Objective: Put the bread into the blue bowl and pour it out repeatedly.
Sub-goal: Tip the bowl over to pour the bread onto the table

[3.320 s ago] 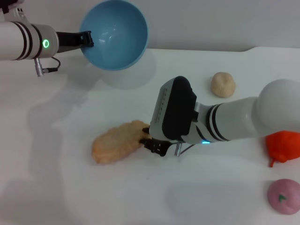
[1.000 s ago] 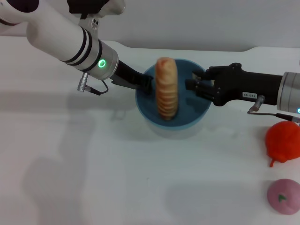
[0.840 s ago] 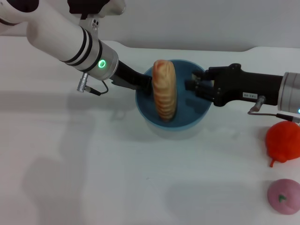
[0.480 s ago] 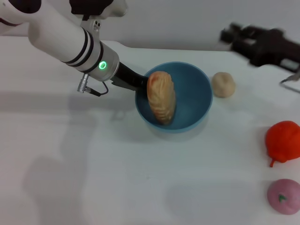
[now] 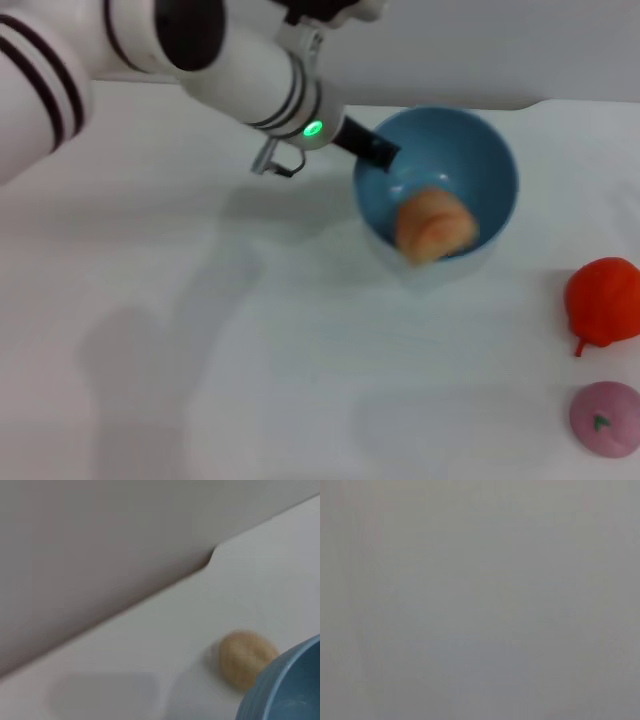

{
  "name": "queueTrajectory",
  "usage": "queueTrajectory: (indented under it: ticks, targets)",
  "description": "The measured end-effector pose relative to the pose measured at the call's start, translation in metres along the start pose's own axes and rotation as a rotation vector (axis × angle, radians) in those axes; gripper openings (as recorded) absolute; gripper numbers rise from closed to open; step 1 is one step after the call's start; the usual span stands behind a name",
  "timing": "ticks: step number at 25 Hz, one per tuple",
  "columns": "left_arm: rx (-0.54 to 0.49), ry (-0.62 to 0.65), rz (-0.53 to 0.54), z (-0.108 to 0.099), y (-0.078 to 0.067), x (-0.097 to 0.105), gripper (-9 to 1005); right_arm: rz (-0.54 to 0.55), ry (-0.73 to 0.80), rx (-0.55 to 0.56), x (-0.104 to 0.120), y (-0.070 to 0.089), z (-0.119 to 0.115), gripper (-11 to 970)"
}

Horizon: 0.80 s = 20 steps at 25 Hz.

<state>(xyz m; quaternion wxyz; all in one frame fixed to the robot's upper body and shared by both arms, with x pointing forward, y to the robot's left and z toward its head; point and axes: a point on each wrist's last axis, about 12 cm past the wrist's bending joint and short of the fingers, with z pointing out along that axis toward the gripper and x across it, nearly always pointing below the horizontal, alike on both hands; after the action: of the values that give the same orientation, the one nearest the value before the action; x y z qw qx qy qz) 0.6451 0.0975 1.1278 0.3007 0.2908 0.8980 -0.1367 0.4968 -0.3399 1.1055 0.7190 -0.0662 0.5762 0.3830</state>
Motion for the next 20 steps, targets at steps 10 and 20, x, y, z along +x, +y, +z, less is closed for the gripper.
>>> queueTrajectory:
  ticks: [10,20]
  targets:
    - [-0.050,-0.244,0.149,0.014,-0.027,-0.014,-1,0.041,-0.103,0.031,0.003,0.011,-0.053,332]
    - [-0.036,-0.564,0.324,0.023,-0.051,0.026,0,0.038,-0.144,0.032,0.002,0.015,-0.063,332]
